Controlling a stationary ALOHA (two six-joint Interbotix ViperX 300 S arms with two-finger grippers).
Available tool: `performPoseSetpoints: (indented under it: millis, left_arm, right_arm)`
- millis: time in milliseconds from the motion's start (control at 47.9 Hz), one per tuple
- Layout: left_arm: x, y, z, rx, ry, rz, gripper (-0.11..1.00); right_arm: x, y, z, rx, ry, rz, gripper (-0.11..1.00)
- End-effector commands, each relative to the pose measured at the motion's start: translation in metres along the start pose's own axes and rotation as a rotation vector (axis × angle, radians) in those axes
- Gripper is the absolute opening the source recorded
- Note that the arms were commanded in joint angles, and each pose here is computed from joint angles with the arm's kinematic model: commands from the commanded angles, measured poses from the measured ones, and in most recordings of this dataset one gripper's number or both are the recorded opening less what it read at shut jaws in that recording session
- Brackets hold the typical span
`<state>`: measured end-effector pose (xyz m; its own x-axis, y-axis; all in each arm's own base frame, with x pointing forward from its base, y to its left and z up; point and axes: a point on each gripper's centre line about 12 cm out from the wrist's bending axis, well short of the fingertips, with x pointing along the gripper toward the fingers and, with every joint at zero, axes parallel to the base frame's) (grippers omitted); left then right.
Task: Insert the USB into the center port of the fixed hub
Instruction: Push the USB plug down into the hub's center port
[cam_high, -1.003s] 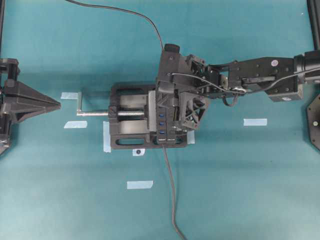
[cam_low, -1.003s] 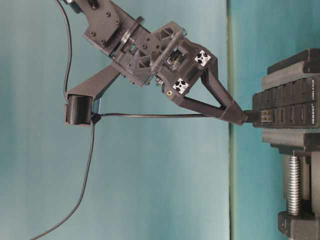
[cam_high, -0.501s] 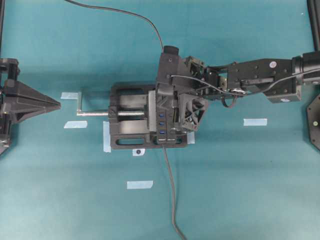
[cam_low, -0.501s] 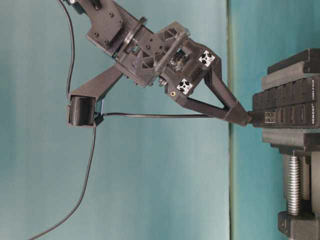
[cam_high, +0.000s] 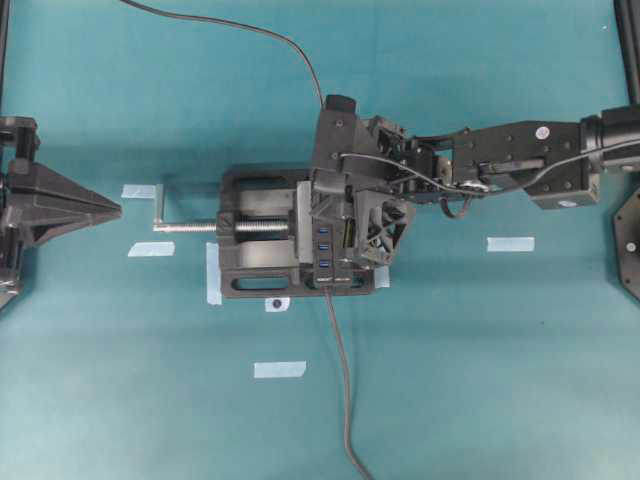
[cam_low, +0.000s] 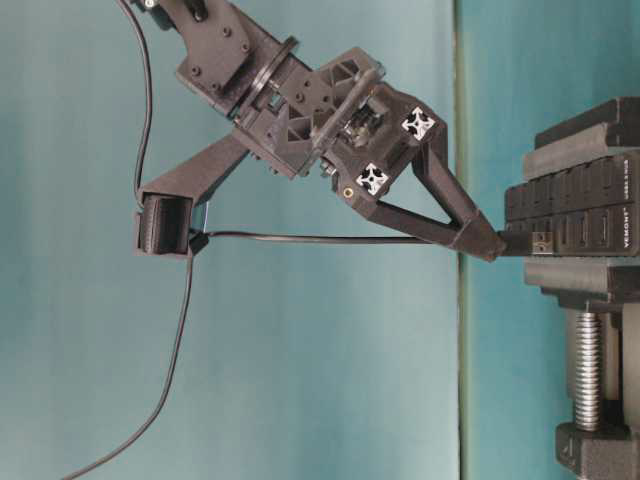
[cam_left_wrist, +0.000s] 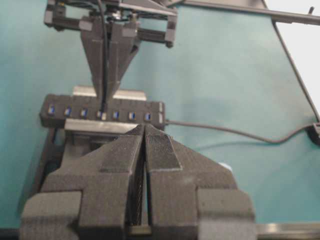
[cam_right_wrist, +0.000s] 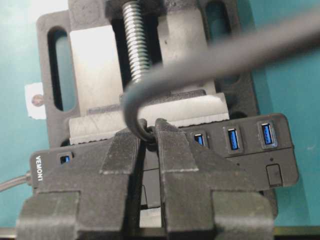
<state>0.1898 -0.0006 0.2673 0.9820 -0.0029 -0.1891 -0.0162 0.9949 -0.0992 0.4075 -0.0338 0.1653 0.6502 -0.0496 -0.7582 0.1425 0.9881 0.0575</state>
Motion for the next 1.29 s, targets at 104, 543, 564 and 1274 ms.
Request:
performPoseSetpoints:
  millis: [104,543,564,1274]
  left_arm:
    - [0.001,-0.001,0.006,0.0,-0.017,-0.003,0.0]
    - [0.0,-0.001,0.006,0.0,-0.02,-0.004,0.0]
    - [0.0,-0.001,0.006,0.0,-0.017,-0.003,0.0]
    - [0.0,-0.001,0.006,-0.001,-0.02,-0.004,0.0]
  right_arm:
    - [-0.006,-0.001,0.004,0.003,0.012,-0.005,0.07]
    - [-0.006,-0.008,0.002,-0.003,0.037,-0.021,0.06]
    - [-0.006,-0.009,0.002,-0.003,0.038,-0.022,0.06]
    - [-0.011,-0.009,0.01,-0.018,0.067,-0.028,0.06]
